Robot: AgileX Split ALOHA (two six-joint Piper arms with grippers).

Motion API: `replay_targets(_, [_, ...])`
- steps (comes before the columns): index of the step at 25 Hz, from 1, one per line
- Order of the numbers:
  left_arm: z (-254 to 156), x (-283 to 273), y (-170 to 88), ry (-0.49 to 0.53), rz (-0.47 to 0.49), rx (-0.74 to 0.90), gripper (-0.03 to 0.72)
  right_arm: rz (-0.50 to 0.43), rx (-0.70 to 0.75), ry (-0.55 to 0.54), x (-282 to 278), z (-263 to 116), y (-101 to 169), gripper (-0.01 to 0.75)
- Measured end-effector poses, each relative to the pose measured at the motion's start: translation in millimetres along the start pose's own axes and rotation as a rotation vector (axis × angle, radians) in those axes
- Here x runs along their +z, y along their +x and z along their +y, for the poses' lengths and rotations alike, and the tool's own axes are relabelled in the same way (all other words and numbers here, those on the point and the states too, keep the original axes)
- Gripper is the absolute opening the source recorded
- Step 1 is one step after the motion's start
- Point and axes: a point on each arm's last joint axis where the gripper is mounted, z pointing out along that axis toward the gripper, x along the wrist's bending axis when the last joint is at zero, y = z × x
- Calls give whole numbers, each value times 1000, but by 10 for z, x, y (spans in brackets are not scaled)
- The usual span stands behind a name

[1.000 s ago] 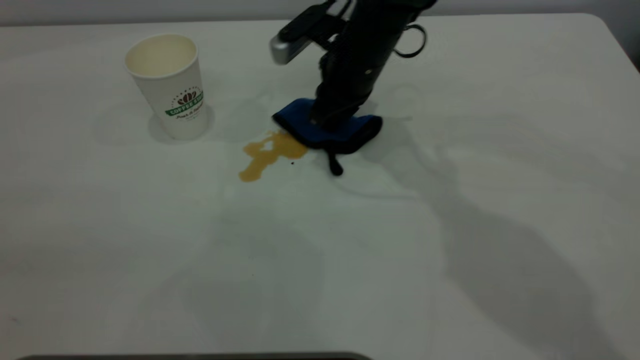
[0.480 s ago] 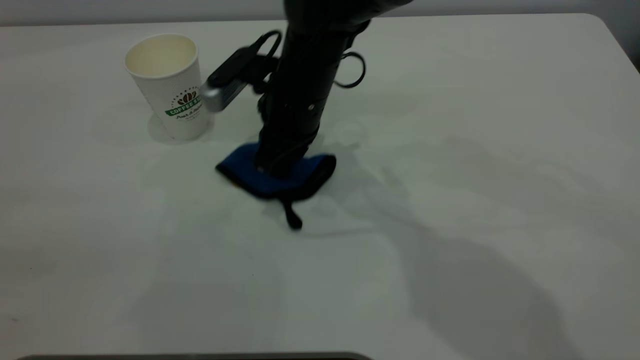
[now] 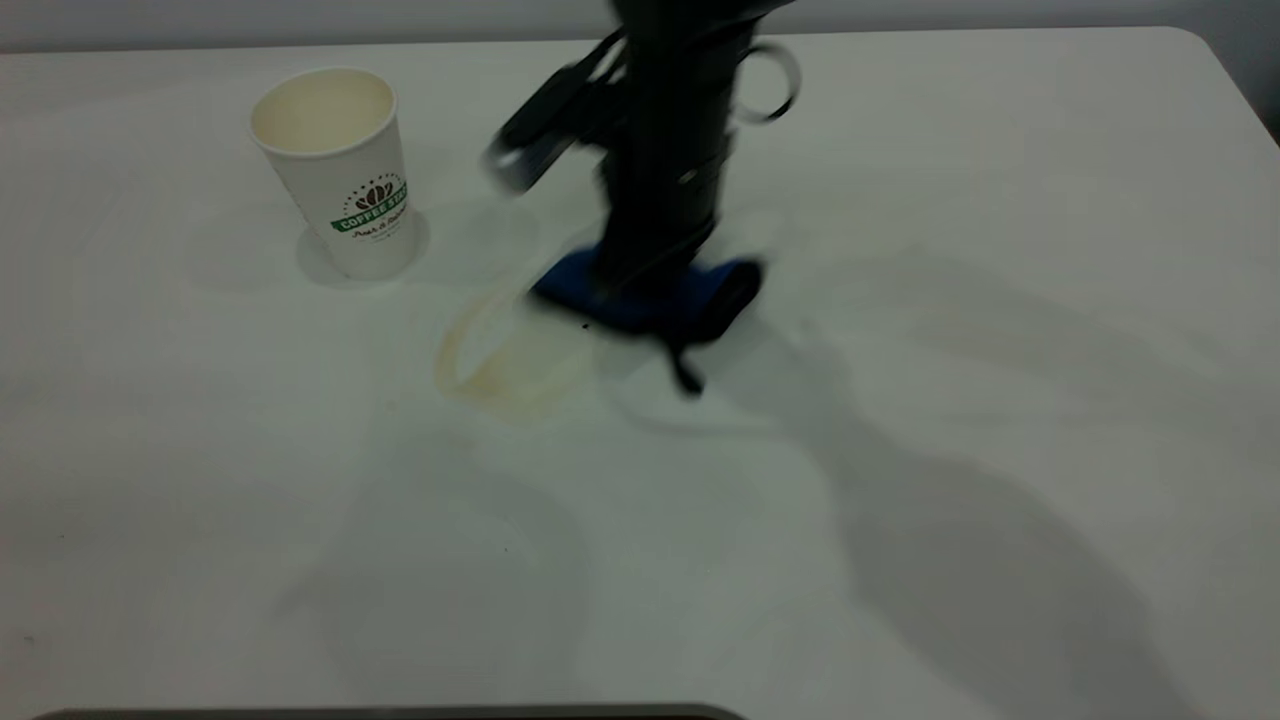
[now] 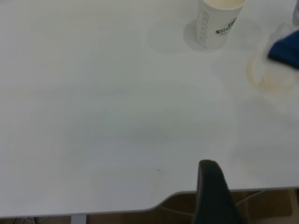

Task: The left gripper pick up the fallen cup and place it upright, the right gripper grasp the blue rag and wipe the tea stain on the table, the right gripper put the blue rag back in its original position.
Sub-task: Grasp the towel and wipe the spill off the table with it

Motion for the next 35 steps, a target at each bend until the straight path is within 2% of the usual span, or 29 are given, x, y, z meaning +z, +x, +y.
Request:
replay_targets(2, [0,0,0,0,0,0,481,-69,49,-33,4,-15,-184,36])
replay_targets(5, [0,0,0,0,0,0,481,-94,81,-81,-5,30,-252,36])
replay_targets(8, [0,0,0,0,0,1,481,-56,76,-126,-29,139,-108,36])
replay_targets(13, [0,0,0,0,0,2,481,83,34,-157,-54,291,344,36])
replay_targets(18, [0,0,0,0,0,2,481,217,-21,-87,-86,306,734,36])
replay_targets(21, [0,0,0,0,0,2,481,283,-100,-10,-110,264,944,36])
replay_targets(24, [0,0,0,0,0,2,481,340,-156,96,-138,173,1034,36])
replay_targets(26, [0,0,0,0,0,2,481,335,-177,160,-138,99,961,36])
replay_targets(29, [0,0,0,0,0,2,481,245,-117,190,-98,15,625,36])
replay_targets(32, [0,0,0,0,0,2,481,123,-14,152,-60,-25,246,36])
replay_targets(35, [0,0,0,0,0,2,481,56,44,77,-41,0,71,36])
